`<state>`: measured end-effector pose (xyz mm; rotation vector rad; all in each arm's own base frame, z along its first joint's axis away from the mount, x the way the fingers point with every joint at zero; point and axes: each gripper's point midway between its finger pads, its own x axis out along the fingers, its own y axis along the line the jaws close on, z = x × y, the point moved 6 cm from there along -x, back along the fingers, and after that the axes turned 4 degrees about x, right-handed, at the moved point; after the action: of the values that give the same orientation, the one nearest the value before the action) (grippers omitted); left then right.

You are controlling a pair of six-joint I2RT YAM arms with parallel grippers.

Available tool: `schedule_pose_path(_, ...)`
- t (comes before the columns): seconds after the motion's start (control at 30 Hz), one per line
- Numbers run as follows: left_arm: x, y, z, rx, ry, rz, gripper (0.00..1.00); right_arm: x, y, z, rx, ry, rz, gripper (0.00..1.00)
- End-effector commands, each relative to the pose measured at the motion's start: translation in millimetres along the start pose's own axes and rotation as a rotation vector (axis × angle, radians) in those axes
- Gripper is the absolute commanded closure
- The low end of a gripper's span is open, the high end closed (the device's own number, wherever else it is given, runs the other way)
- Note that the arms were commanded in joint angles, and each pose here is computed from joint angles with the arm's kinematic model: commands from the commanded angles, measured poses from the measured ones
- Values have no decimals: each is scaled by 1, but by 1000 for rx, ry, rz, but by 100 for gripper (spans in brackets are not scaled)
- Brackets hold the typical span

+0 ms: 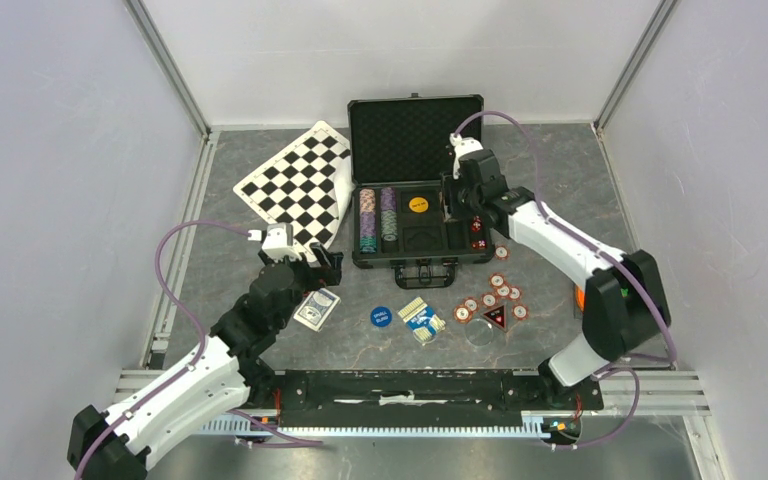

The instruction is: Pack up texas hold em set

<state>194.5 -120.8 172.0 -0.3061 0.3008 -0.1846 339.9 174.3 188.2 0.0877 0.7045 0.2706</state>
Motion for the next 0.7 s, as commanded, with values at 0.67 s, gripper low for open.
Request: schedule_pose_path(0.67,4,0,5,29,-50,-2,0,81,-28,22,-85,55,-128,39)
